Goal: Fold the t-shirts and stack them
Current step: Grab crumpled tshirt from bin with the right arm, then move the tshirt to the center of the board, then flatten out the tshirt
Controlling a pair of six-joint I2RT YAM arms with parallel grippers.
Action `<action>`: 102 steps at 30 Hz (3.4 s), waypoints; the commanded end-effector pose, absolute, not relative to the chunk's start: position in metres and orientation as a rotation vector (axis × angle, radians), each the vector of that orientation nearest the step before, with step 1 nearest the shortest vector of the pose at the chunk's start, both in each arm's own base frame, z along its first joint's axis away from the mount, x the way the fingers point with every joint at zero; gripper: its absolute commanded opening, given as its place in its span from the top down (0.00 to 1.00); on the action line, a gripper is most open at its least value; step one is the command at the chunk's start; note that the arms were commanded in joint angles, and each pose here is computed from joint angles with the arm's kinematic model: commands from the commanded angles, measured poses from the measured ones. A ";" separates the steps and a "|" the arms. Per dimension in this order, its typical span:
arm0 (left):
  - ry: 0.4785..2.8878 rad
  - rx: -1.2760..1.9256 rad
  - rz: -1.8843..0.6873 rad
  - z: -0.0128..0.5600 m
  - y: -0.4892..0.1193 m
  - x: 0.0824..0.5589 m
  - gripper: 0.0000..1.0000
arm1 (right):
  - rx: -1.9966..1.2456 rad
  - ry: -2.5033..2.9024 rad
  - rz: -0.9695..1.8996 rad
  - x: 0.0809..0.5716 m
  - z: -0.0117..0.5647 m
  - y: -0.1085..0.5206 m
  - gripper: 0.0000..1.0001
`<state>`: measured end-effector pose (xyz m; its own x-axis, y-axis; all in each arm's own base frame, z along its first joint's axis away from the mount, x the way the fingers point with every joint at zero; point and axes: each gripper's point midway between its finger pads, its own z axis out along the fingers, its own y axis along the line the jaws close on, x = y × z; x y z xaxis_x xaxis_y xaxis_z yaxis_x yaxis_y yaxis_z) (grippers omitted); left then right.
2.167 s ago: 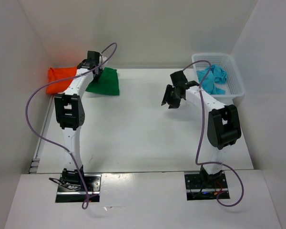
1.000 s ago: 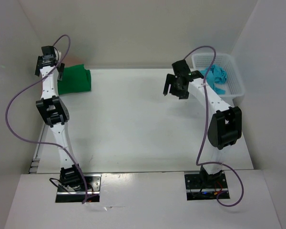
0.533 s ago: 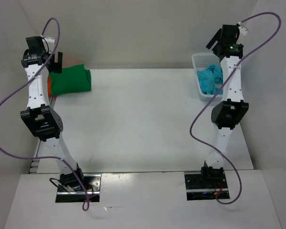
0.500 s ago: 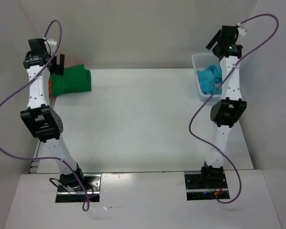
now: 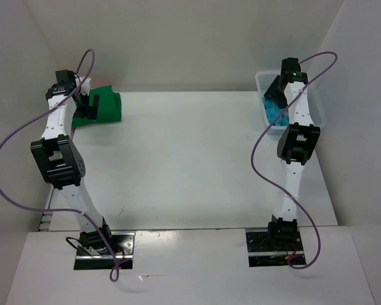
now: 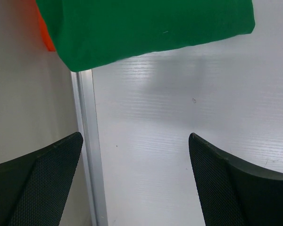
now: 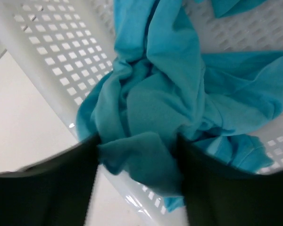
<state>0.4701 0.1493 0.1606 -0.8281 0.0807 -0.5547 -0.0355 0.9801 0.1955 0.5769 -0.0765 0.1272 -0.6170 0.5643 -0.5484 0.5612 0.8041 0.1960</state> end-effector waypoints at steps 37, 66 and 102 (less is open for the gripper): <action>2.234 0.144 0.132 0.286 0.093 0.420 0.01 | 0.008 2.186 0.589 0.491 0.338 0.187 0.00; 2.174 1.952 -0.077 0.038 -0.185 0.172 0.01 | 0.404 2.788 0.242 0.308 0.019 0.140 0.00; 2.051 1.068 0.667 0.285 -0.021 0.328 1.00 | 0.418 2.042 0.320 0.359 0.364 0.054 1.00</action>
<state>0.3386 -0.0438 0.2598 -0.4073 0.7978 -0.4445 0.4888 0.6016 0.6318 0.3929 0.0875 0.3039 -0.5443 0.4511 -0.7072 0.1606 0.8835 0.4400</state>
